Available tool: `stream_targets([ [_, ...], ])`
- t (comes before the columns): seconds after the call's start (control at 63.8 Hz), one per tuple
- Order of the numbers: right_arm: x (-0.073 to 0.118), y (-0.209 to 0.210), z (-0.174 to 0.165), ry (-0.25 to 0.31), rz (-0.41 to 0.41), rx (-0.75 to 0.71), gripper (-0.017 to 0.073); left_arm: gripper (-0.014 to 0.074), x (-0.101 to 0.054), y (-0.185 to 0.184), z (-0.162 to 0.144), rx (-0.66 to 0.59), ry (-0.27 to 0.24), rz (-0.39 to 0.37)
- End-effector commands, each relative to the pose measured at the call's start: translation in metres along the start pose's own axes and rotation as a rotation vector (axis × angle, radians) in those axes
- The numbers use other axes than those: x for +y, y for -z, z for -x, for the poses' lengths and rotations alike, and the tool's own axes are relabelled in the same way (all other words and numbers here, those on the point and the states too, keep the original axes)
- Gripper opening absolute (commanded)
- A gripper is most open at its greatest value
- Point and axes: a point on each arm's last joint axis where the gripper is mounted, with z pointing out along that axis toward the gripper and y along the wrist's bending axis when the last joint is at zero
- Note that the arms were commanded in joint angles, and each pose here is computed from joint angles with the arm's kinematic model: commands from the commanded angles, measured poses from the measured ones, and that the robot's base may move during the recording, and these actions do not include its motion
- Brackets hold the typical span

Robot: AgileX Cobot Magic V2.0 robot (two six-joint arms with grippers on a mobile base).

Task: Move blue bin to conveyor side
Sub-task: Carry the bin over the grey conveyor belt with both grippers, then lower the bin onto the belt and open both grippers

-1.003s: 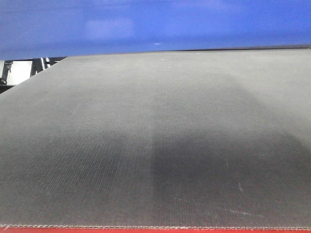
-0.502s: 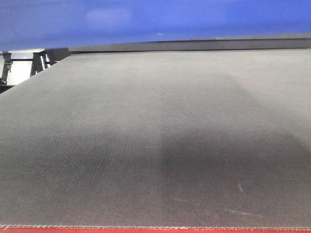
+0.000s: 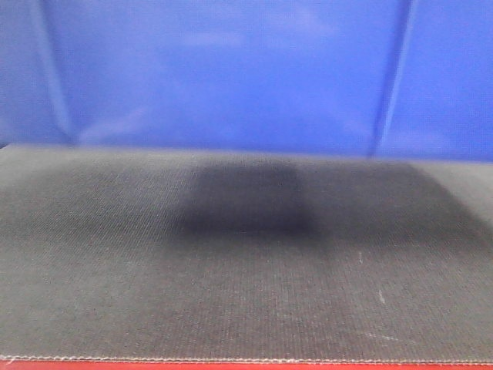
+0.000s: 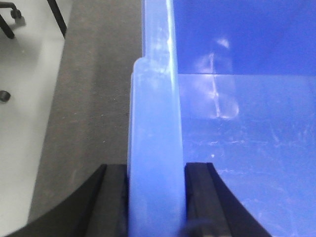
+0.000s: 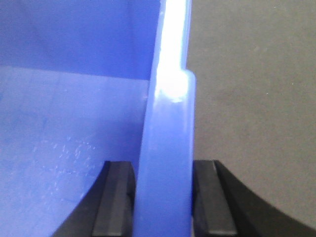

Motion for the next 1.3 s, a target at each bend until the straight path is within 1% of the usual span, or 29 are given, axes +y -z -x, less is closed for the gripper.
stream_targets([
  [0.0, 0.009, -0.008, 0.016, -0.007, 0.054, -0.137, -0.0088, -0.0018, -0.014, -0.011, 0.011, -0.140, 0.029, -0.099],
  [0.157, 0.011, -0.039, 0.019, -0.007, 0.058, -0.163, -0.0088, -0.0018, -0.018, -0.034, 0.012, -0.166, 0.025, -0.111],
  [0.313, 0.012, -0.057, 0.019, -0.006, 0.059, -0.165, -0.0088, -0.0018, -0.019, -0.058, 0.007, -0.124, 0.024, -0.101],
  [0.407, 0.012, -0.065, 0.019, -0.006, 0.059, -0.167, -0.0088, -0.0018, -0.018, -0.070, 0.004, -0.097, 0.047, -0.091],
  [0.486, 0.012, -0.070, 0.020, -0.006, 0.061, -0.176, -0.0088, -0.0018, -0.018, -0.076, 0.003, -0.085, 0.049, -0.088],
  [0.627, 0.013, -0.080, 0.017, -0.006, 0.059, -0.162, -0.0088, -0.0018, -0.017, -0.079, 0.002, -0.079, 0.039, -0.079],
  [0.862, 0.013, -0.083, 0.017, -0.006, 0.060, -0.161, -0.0086, -0.0018, -0.017, -0.081, 0.000, -0.065, 0.038, -0.076],
  [0.893, 0.013, -0.083, 0.017, -0.006, 0.060, -0.162, -0.0067, -0.0015, -0.017, -0.081, 0.000, -0.065, 0.038, -0.076],
  [0.909, 0.013, -0.083, 0.017, -0.006, 0.060, -0.162, -0.0040, -0.0008, -0.017, -0.081, 0.000, -0.065, 0.038, -0.076],
  [0.925, 0.013, -0.083, 0.017, -0.006, 0.060, -0.162, -0.0016, 0.0005, -0.017, -0.081, 0.000, -0.065, 0.038, -0.076],
  [0.956, 0.013, -0.083, 0.017, -0.006, 0.059, -0.159, 0.0059, 0.0032, -0.017, -0.081, 0.000, -0.065, 0.038, -0.076],
  [1.003, 0.013, -0.084, 0.016, -0.005, 0.059, -0.152, 0.0150, 0.0095, -0.017, -0.081, 0.000, -0.065, 0.038, -0.076],
  [1.05, 0.013, -0.084, 0.016, -0.005, 0.058, -0.146, 0.0298, 0.0212, -0.017, -0.081, 0.000, -0.065, 0.038, -0.076],
  [1.097, 0.013, -0.084, 0.015, -0.005, 0.058, -0.143, 0.0400, 0.0324, -0.017, -0.081, 0.000, -0.065, 0.038, -0.076],
  [1.191, 0.013, -0.083, 0.016, -0.005, 0.058, -0.147, 0.0505, 0.0491, -0.017, -0.081, 0.000, -0.065, 0.036, -0.075],
  [1.285, 0.013, -0.080, 0.021, -0.006, 0.059, -0.164, 0.0531, 0.0573, -0.017, -0.081, 0.001, -0.074, 0.028, -0.071],
])
